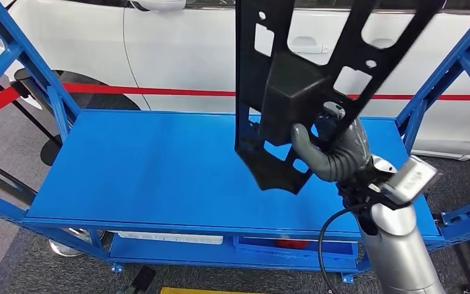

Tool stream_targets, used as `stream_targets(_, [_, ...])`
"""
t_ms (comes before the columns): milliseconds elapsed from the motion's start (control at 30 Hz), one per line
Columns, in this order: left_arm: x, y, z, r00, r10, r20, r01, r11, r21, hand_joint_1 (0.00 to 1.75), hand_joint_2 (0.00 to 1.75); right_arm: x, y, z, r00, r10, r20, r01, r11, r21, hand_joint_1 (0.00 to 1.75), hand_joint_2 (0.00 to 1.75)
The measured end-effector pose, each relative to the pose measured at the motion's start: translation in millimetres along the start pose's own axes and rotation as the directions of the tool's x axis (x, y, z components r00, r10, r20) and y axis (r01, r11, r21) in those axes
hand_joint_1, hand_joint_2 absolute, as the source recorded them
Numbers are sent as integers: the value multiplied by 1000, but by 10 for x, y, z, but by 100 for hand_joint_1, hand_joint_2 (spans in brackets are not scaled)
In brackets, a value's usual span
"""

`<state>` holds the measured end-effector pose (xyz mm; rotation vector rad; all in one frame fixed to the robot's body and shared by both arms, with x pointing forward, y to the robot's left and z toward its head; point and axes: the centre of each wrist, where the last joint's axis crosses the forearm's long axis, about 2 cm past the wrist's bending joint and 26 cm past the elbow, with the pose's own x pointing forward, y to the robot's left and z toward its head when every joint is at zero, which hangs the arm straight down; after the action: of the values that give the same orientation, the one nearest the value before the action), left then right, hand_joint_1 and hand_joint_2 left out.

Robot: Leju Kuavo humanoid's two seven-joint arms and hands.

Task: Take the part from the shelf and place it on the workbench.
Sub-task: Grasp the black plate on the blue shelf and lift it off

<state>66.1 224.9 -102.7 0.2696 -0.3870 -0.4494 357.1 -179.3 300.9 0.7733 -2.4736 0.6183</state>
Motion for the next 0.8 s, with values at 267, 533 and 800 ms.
stream_targets(267, [31,26,-9,1000,-8,23,6,998,60,0,175,83,150,320,974,-227,7,227,974,-8,175,175])
stream_targets(533, [27,27,-7,998,23,63,-28,996,85,0,175,68,265,550,961,-276,-26,276,961,-23,175,175])
stream_targets(800, [3,24,-7,994,100,-47,-98,994,50,0,175,60,297,604,959,-275,-74,272,961,-46,175,175])
